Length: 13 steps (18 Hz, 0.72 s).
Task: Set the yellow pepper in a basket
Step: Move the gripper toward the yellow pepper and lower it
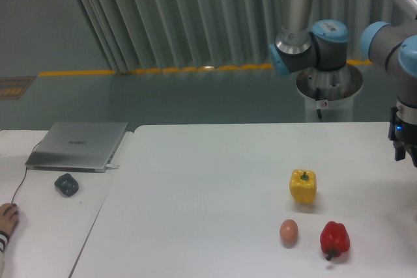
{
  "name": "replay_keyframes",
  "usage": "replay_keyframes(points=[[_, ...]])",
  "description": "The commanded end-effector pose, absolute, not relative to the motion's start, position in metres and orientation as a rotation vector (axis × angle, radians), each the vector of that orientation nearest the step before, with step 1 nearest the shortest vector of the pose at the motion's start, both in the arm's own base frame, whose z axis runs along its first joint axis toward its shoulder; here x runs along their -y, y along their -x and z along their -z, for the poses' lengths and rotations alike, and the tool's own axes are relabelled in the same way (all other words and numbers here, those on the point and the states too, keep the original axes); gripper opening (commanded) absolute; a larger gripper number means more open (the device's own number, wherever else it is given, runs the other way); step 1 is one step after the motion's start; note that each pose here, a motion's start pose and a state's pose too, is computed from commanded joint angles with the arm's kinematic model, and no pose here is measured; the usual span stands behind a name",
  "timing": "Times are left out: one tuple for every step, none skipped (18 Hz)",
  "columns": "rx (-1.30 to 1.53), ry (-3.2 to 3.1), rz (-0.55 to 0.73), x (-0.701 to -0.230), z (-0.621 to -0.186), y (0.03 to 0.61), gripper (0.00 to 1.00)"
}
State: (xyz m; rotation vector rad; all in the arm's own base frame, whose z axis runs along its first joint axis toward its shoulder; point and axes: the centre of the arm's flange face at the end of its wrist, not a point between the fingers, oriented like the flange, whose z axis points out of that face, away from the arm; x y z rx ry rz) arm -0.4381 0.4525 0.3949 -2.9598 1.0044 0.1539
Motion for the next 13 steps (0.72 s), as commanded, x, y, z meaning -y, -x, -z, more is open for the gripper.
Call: replay_keyframes(points=[[-1.005, 2.961, -0.149, -0.452, -0.394, 0.438, 1.0], [-1.004, 2.959, -0.149, -0.452, -0.394, 0.438, 1.0], [-1.002, 2.958, -0.145, -0.453, -0.394, 0.437, 1.0], [-1.007, 2.951, -0.143, -0.455, -0.394, 0.435, 1.0], [-1.007, 2.951, -0.143, -0.455, -0.394, 0.435, 1.0], [-1.007, 2.951, -0.14, -0.456, -0.393, 0.435, 1.0], [-1.009, 2.949, -0.132, -0.457, -0.391, 0.432, 1.0], [-0.999, 2.939, -0.123, -0.458, -0.389, 0.43, 1.0], [-0.984, 2.928, -0.111, -0.458, -0.386, 0.43, 1.0], [-0.976, 2.923, -0.102, -0.457, -0.382, 0.43, 1.0], [-0.966, 2.925, -0.099, -0.455, -0.381, 0.429, 1.0], [-0.964, 2.927, -0.1, -0.455, -0.381, 0.43, 1.0], [-0.965, 2.93, -0.099, -0.455, -0.38, 0.43, 1.0]])
